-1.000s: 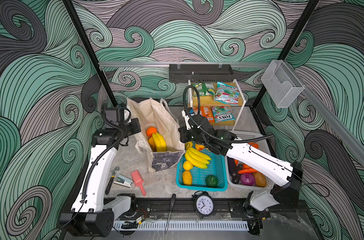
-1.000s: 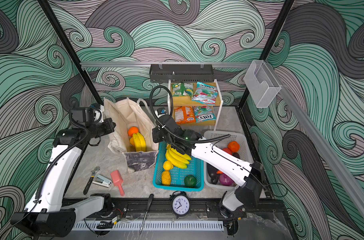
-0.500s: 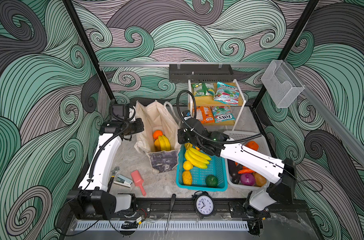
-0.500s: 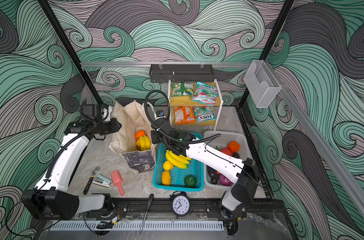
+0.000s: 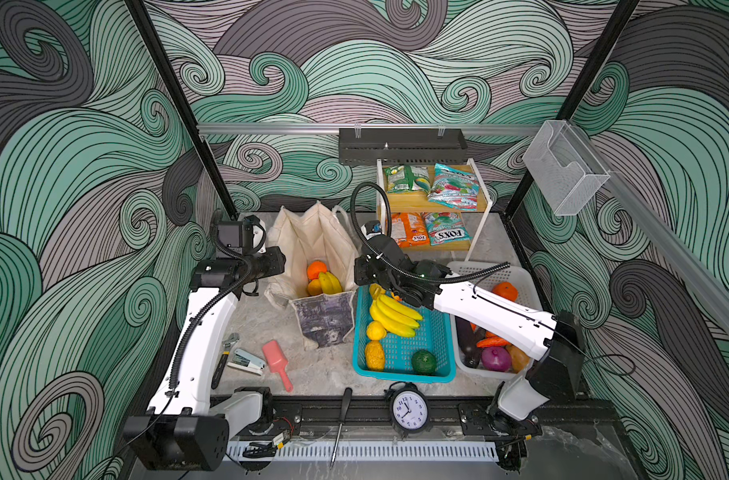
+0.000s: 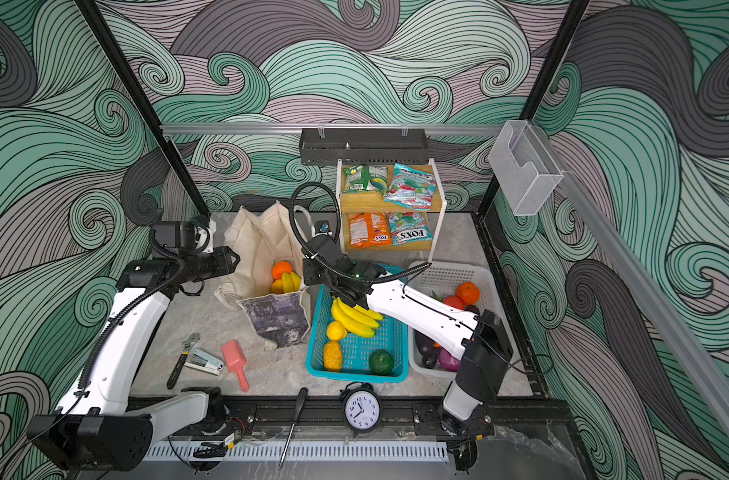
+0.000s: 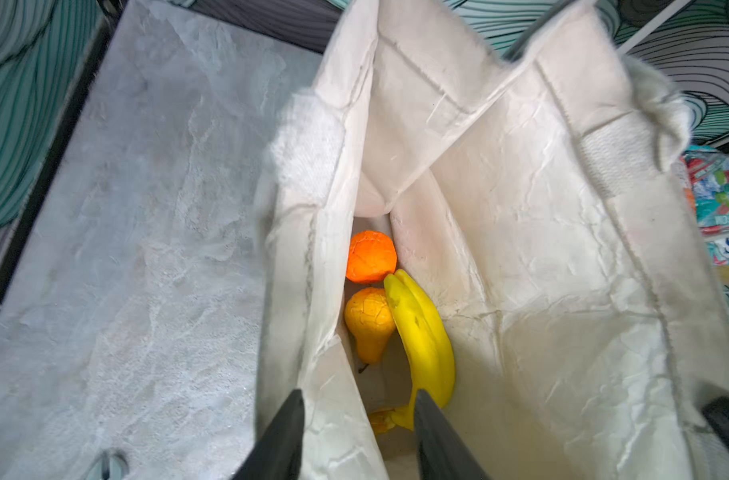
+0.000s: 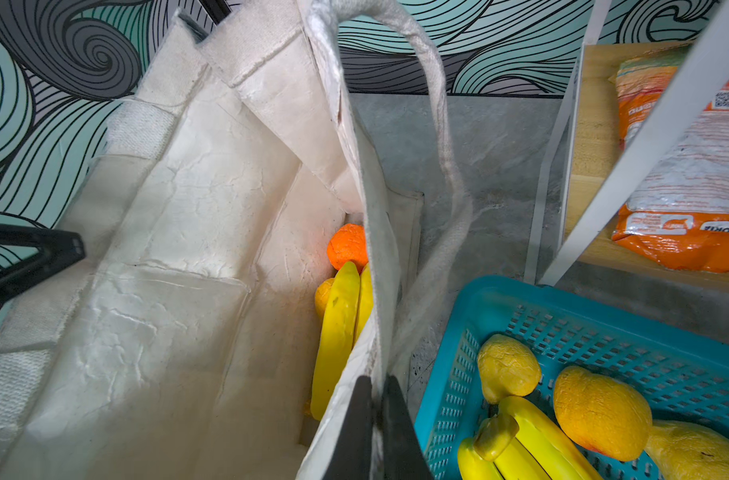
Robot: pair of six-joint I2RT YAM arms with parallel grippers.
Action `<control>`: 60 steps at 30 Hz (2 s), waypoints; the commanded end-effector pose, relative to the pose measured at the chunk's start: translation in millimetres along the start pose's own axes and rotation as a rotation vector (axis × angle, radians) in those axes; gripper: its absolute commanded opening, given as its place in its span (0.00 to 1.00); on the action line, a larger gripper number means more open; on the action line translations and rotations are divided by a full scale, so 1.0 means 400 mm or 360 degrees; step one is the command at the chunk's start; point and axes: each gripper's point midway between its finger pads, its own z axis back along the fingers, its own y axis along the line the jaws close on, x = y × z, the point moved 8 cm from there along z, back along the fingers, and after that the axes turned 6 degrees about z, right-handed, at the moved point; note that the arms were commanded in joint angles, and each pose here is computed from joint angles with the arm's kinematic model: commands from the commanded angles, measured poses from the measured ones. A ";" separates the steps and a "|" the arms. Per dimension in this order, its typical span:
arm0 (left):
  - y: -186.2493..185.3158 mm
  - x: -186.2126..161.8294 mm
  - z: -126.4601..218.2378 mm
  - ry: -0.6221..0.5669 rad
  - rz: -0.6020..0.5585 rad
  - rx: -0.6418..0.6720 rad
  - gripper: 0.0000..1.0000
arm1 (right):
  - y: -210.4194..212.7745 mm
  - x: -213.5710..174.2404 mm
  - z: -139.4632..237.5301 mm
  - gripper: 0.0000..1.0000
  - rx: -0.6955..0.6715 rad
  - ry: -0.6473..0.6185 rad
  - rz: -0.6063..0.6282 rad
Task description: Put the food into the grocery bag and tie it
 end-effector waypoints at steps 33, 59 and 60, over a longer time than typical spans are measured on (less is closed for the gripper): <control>0.046 -0.020 0.010 -0.0205 0.0202 -0.0119 0.00 | -0.018 -0.006 0.007 0.00 0.0107 -0.0053 -0.0015; 0.062 -0.033 0.010 -0.0173 0.0128 -0.0021 0.00 | -0.177 0.165 0.316 1.00 0.0038 -0.0271 -0.0005; 0.062 -0.033 0.010 -0.0172 0.0126 -0.0017 0.00 | -0.193 0.172 0.332 1.00 0.0025 -0.0289 -0.0012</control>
